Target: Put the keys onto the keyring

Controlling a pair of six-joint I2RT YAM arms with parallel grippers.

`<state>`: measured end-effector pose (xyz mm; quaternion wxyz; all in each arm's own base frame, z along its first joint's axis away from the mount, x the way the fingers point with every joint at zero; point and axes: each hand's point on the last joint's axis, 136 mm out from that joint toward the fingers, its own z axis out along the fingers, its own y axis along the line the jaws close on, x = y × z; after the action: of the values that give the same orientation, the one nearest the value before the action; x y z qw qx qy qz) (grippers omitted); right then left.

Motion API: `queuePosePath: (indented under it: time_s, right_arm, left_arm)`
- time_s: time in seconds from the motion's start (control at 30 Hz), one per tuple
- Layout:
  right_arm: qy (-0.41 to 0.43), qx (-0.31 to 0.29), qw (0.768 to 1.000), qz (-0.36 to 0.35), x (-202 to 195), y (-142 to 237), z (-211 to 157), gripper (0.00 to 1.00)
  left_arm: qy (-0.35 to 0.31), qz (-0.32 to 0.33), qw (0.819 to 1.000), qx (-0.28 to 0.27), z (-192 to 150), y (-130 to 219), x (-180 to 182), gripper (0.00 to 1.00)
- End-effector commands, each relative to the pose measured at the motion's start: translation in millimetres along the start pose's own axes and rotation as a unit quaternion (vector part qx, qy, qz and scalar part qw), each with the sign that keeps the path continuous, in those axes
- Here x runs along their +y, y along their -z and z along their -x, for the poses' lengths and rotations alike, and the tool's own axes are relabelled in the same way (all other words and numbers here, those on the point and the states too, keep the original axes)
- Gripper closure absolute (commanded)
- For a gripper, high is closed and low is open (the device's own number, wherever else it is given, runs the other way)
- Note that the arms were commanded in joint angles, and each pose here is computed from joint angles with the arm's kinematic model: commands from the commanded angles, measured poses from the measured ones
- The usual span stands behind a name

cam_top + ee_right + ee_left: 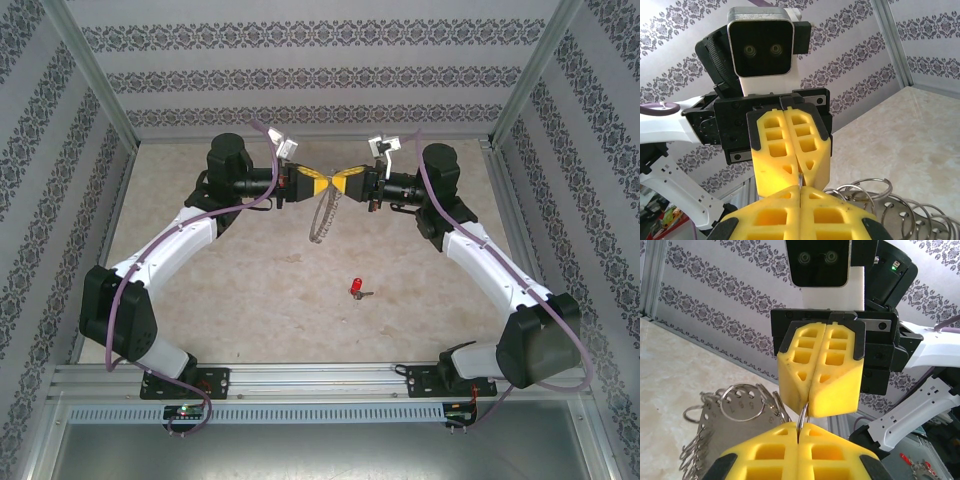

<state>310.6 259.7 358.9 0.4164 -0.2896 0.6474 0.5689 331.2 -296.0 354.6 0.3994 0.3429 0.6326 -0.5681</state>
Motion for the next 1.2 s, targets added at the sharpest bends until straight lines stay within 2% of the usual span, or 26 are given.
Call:
queuePosePath:
  time_s: [0.0, 0.1, 0.17, 0.43, 0.7, 1.17]
  right_arm:
    - [0.023, -0.021, 0.999, 0.001, 7.9, 7.1, 18.0, 0.79]
    - [0.009, -0.035, 0.999, -0.017, 0.4, 20.0, 25.0, 0.65]
    - [0.006, -0.042, 0.999, -0.025, 0.1, 27.8, 28.7, 0.63]
    - [-0.002, -0.036, 0.999, -0.019, 11.6, 37.7, 24.1, 0.62]
    - [-0.004, 0.003, 0.999, 0.035, 33.3, 19.8, 9.1, 0.62]
    - [-0.036, 0.041, 0.997, 0.054, 21.0, -2.1, -22.5, 0.63]
  left_arm:
    - [-0.025, 0.004, 1.000, 0.002, 10.3, -3.6, -5.2, 1.00]
    - [-0.030, 0.016, 0.999, 0.029, 8.0, -1.5, -6.4, 1.00]
    - [-0.033, 0.027, 0.998, 0.047, 5.3, 0.2, -6.1, 1.00]
    - [-0.043, 0.031, 0.992, 0.113, -2.3, 5.5, -13.5, 1.00]
    - [-0.047, 0.019, 0.984, 0.170, -12.2, 11.2, -21.2, 1.00]
    - [-0.045, -0.005, 0.982, 0.183, -17.9, 12.9, -28.3, 1.00]
